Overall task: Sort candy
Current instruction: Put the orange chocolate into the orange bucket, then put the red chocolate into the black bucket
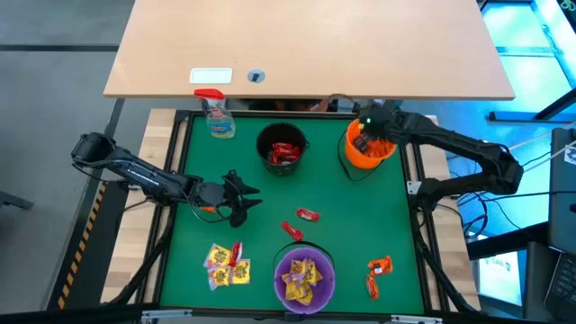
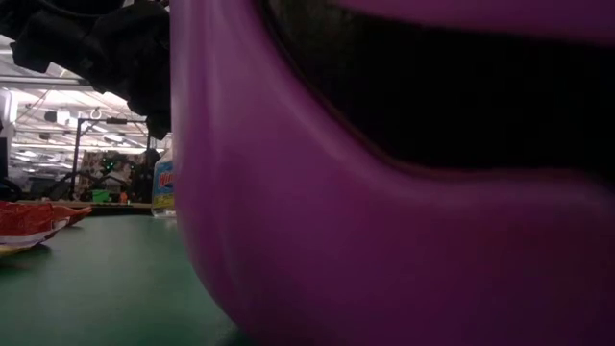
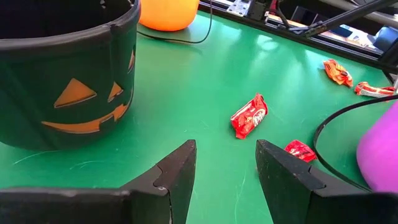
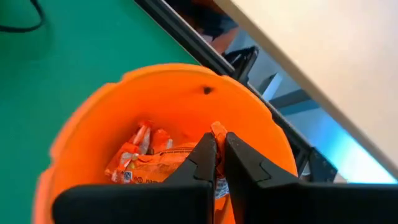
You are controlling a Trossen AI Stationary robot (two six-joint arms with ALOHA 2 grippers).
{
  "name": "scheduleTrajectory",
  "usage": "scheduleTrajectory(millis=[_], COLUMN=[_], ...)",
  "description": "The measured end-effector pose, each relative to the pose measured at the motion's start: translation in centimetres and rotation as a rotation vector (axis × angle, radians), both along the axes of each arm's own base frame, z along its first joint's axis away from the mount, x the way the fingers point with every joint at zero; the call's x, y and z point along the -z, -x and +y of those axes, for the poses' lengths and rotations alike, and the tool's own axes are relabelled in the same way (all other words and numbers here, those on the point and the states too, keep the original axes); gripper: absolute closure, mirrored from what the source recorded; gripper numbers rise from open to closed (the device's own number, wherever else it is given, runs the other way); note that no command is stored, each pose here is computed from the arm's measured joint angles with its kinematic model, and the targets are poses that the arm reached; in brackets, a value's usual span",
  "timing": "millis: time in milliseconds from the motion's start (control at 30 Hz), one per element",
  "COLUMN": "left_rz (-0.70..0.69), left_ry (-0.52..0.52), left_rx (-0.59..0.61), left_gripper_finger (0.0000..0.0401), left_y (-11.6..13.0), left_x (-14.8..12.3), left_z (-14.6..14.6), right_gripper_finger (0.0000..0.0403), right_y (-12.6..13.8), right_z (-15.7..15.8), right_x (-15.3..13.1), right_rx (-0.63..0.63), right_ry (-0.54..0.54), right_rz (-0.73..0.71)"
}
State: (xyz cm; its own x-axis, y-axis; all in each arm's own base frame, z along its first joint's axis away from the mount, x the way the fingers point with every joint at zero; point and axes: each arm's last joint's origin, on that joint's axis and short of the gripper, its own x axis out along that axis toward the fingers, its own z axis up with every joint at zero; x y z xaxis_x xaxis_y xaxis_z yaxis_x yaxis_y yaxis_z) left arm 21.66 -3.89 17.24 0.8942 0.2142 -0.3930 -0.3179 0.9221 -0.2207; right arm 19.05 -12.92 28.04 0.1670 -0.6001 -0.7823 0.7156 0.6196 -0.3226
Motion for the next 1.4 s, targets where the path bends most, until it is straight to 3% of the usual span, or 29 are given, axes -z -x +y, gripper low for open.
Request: scheduleTrajectory(millis=[233,567,767,933,1067,1400], left_rz=[0.001,-0.002,-0.027,-0.051,-0.058,-0.071], left_ry=[-0.003,-0.049,-0.164,-0.177,-0.154,-0.087], left_rx=[0.001,0.049,0.096,0.104,0.146,0.119], left_gripper_finger=[0.0244,0.0244,0.0244,0.0244,0.0244,0.0244], left_y=[0.0,-0.4,-1.2,-1.8,-1.9,-1.9], left_x=[0.0,-0.7,-2.3,-3.2,-3.4,-3.4], left_z=[0.0,-0.1,-0.2,0.1,-0.1,0.0], right_gripper_finger=[0.0377,0.0271,0.0249,0.0257,0.0266,0.0269], right_y=[1.4,1.3,1.1,0.0,-1.3,-4.1], right_z=[-2.0,-2.0,-1.6,0.6,3.6,11.2], right_x=[0.0,0.1,0.0,-0.6,-1.3,-2.0], right_rx=[0.018,-0.028,-0.109,-0.277,-0.389,-0.701], right_ry=[-0.051,-0.067,-0.161,-0.243,-0.234,-0.138], right_rz=[-0.019,-0.018,-0.1,-0.196,-0.23,-0.299])
